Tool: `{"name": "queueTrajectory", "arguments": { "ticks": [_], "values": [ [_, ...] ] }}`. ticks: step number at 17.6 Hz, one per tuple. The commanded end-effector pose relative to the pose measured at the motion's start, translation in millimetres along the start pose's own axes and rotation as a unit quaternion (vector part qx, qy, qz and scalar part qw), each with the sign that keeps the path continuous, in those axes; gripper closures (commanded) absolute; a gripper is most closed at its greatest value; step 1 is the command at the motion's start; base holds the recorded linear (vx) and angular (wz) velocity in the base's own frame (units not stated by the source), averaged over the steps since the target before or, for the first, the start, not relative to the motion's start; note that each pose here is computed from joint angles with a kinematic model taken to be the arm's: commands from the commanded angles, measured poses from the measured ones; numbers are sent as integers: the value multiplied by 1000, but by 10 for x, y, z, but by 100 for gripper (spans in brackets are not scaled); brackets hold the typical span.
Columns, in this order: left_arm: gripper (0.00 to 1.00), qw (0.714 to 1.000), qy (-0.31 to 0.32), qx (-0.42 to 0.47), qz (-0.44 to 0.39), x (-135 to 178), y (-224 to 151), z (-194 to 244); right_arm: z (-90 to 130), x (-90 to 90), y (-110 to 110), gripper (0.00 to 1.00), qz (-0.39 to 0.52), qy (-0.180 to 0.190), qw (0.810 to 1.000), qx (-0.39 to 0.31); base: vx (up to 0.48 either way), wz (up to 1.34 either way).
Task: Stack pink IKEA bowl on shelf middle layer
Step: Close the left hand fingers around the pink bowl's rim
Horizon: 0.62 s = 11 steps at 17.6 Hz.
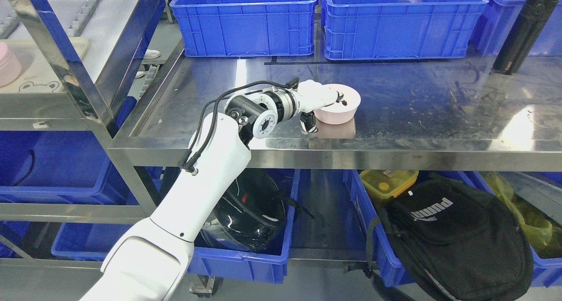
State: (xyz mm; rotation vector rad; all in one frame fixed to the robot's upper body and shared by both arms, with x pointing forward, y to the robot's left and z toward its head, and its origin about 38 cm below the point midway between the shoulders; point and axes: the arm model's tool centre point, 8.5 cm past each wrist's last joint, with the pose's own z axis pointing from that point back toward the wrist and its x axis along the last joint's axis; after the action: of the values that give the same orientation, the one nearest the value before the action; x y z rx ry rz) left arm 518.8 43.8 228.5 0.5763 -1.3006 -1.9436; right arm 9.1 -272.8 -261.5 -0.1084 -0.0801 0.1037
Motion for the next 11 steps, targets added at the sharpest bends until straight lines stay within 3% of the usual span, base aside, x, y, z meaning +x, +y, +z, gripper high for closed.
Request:
{"name": "queueTrajectory", "arguments": {
  "ticks": [1,11],
  "values": [
    [27,999,13,-50,-8,-138,-237,-174,3,-89,-102,0,1,3,1000,-8,0,0],
    [33,999,4,-51,6,-189,-443,-271,3,-89,-102,0,1,3,1000,-8,0,0]
  ]
}}
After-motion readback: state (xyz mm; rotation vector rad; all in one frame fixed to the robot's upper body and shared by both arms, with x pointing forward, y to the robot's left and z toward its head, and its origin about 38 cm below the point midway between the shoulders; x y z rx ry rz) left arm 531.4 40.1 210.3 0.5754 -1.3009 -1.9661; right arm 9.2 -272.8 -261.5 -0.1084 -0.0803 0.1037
